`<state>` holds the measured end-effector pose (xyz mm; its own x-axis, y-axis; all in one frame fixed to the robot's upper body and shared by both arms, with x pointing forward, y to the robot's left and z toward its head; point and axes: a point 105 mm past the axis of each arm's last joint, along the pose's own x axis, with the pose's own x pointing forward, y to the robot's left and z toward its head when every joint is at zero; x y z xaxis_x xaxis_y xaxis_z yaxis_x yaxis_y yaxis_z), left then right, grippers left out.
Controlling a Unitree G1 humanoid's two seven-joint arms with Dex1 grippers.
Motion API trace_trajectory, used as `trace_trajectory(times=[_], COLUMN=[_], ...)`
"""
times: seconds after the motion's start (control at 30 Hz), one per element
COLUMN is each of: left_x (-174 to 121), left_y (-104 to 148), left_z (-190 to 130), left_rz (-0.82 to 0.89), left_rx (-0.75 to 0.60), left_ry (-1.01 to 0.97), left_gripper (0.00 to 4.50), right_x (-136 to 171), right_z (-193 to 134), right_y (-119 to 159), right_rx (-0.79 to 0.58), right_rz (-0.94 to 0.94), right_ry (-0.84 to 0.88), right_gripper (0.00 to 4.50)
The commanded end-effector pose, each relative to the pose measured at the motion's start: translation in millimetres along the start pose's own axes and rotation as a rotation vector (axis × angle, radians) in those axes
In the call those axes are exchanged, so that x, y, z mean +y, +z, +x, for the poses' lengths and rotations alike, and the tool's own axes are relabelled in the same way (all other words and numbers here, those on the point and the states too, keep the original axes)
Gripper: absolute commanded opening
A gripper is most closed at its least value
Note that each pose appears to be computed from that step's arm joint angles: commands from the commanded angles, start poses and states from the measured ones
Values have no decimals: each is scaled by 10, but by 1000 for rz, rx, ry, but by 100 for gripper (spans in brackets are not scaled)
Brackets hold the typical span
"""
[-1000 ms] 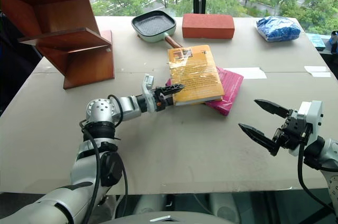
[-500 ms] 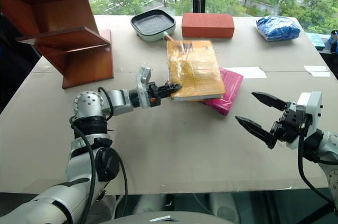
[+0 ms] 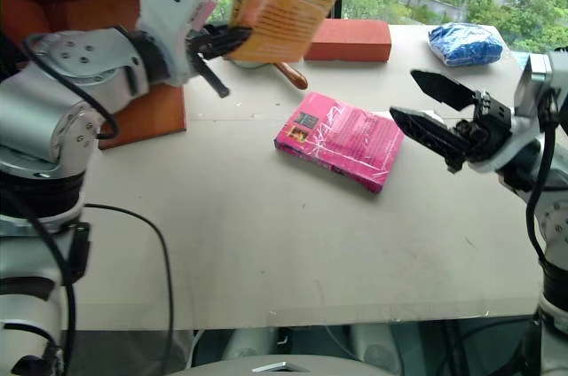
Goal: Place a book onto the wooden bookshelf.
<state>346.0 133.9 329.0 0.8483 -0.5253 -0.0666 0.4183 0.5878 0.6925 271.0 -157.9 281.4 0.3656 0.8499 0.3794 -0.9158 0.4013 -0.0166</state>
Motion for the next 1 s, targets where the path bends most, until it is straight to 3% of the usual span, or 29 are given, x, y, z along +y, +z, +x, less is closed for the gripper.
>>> trace_trajectory(times=[0.03, 0.17, 0.4, 1.0], left_x=[382, 679, 924, 1344], left_y=[46, -71, -316, -860], left_z=[-248, -458, -684, -1142], left_rz=[356, 566, 698, 704], left_rx=[69, 209, 395, 672], left_ry=[107, 157, 200, 208], left_gripper=[8, 8, 8, 8], right_x=[-45, -88, -130, -179], right_z=[197, 349, 490, 488], right_y=[60, 53, 25, -3], right_rx=[-15, 8, 38, 53], right_rz=[67, 63, 44, -4], right_ry=[54, 87, 91, 24], right_gripper=[450, 450, 450, 450])
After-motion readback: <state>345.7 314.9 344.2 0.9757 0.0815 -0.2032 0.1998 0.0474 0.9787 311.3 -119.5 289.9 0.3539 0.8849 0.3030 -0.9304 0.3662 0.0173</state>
